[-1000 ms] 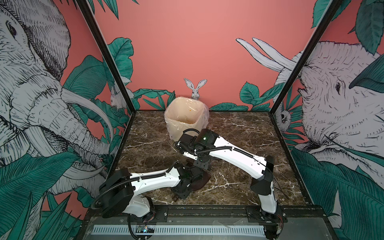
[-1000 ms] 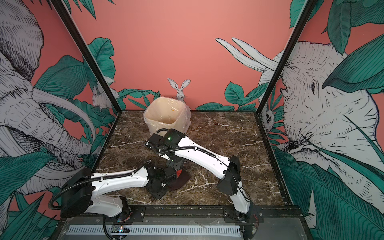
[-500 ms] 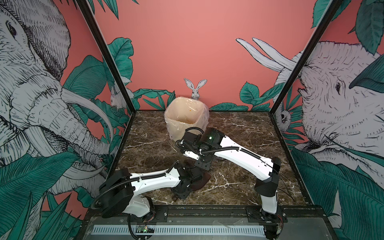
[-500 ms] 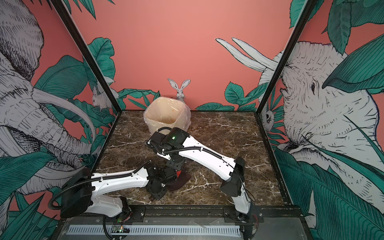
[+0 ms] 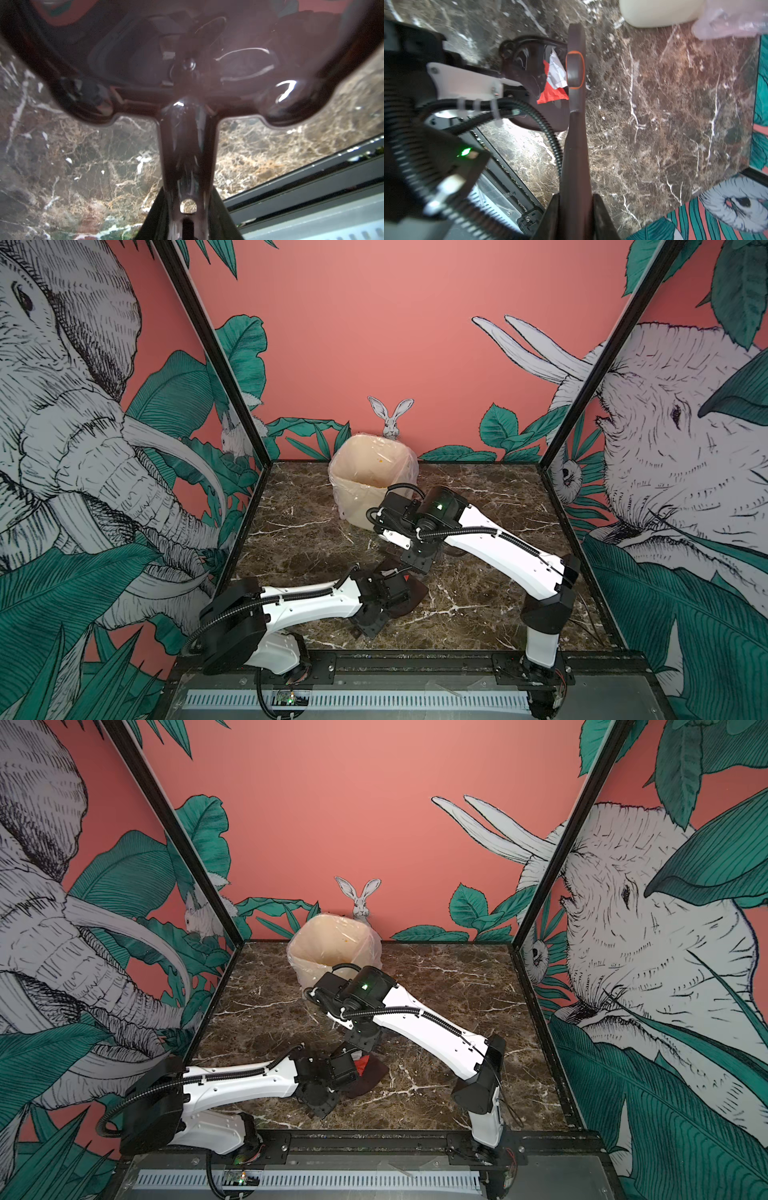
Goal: Sweep away the paper scraps from the table
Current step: 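Push the scraps deeper into the dustpan with the right brush, then lift the dustpan with the left gripper toward the bin while the right brush withdraws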
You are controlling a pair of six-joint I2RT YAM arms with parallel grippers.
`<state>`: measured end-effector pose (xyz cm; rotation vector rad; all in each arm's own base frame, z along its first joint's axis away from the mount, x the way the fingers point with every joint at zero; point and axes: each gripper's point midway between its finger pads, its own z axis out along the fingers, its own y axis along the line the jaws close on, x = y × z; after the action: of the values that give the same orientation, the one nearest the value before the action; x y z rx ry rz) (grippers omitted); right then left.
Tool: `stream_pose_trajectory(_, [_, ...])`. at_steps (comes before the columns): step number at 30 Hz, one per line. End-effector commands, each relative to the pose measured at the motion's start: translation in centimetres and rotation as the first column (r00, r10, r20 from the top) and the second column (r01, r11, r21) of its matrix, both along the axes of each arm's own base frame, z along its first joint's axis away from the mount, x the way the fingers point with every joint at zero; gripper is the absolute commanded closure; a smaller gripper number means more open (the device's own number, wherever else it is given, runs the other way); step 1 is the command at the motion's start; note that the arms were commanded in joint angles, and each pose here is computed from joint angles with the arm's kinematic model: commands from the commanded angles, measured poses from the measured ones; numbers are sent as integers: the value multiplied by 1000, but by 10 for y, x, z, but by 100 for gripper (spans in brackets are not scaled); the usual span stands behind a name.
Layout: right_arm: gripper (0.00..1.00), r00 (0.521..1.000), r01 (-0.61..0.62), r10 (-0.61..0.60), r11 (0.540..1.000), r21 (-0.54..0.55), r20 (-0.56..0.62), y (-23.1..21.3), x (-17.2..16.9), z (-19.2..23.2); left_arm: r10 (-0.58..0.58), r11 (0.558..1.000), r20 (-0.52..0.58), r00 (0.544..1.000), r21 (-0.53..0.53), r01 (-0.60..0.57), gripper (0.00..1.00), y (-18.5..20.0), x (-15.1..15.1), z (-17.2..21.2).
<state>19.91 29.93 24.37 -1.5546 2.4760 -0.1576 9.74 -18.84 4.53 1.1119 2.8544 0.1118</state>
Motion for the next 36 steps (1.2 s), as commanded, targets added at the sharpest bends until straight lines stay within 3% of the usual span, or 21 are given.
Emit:
stream_pose_trajectory(1, [100,998,22,-34,981,-195,-54,-48,-15,-2,2,1000,79,997,-31,1,100,-11,10,7])
stream_pose_trajectory(10, [100,996,85,-88,955,-283,2,-71,8,-8,-9,1000,66,998,-18,10,100,-16,8,1])
stream_pose_trajectory(18, [100,993,40,-70,960,-279,-98,-65,-12,-23,-3,1000,99,995,-26,6,100,-18,14,6])
stream_pose_trajectory(22, [100,995,70,-87,955,-288,-47,-74,-7,-22,2,999,137,991,-42,4,100,-18,19,13])
stream_pose_trajectory(29, [100,977,211,-203,966,-151,70,-93,26,2,-13,995,252,968,-88,36,100,-12,31,41])
stream_pose_trajectory(36, [100,949,310,-310,951,11,62,-115,34,16,-27,993,308,951,-102,61,100,-3,35,70])
